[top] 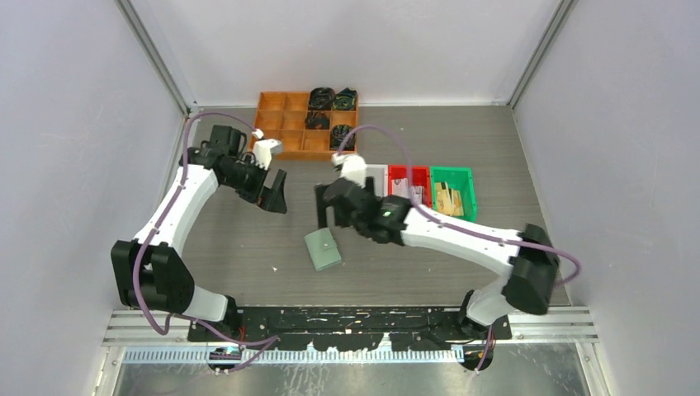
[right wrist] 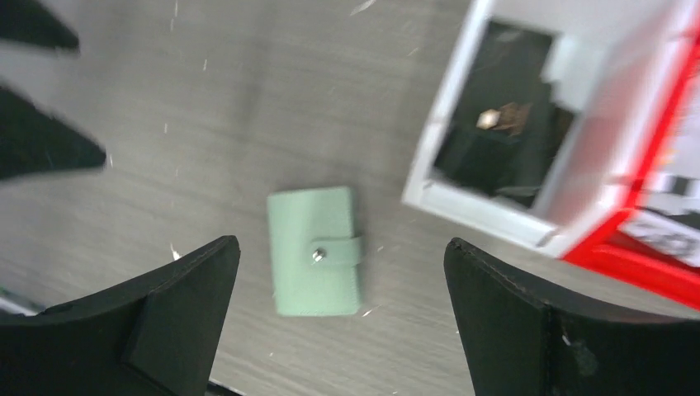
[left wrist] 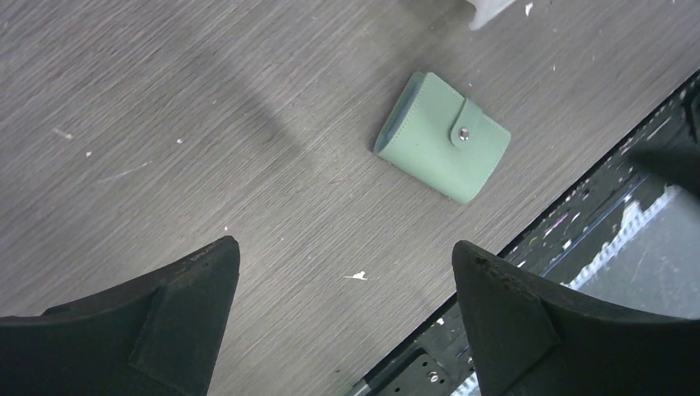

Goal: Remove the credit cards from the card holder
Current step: Pick up the card holder from the center of the board.

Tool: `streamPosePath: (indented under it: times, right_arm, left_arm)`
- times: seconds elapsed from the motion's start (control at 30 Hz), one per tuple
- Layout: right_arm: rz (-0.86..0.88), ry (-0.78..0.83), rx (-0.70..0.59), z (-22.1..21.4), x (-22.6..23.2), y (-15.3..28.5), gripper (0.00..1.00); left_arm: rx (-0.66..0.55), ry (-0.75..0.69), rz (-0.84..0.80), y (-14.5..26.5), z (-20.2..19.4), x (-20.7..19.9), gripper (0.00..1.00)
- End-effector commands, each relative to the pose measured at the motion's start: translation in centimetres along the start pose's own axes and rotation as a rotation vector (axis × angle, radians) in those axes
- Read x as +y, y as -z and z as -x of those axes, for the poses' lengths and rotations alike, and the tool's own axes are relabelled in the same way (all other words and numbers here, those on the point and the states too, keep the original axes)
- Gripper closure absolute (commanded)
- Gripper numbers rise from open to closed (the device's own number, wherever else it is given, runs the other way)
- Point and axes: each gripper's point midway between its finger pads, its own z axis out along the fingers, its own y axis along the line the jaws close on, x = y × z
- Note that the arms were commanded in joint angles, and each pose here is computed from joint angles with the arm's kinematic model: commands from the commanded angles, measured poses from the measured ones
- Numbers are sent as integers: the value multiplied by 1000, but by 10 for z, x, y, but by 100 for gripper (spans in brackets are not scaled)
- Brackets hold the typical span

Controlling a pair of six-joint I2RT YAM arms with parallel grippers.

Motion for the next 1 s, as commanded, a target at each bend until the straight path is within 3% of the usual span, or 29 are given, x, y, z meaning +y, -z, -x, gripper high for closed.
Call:
streamPosePath:
  times: [0.0, 0.1, 0.33, 0.97]
  right_arm:
    - [57, 79, 136, -55, 48, -19, 1]
    - [46, 131, 235, -88, 60, -36, 0]
    - [42, 211, 288, -122, 76, -55, 1]
    - [-145, 314, 295, -150, 41, -73, 1]
  left_arm:
    - [-101, 94, 0, 19, 16, 2, 0]
    - [-117, 126, 14, 28, 16, 7, 0]
    - [-136, 107, 19, 39, 14, 3, 0]
    - [-152, 88, -17, 44, 18, -6, 0]
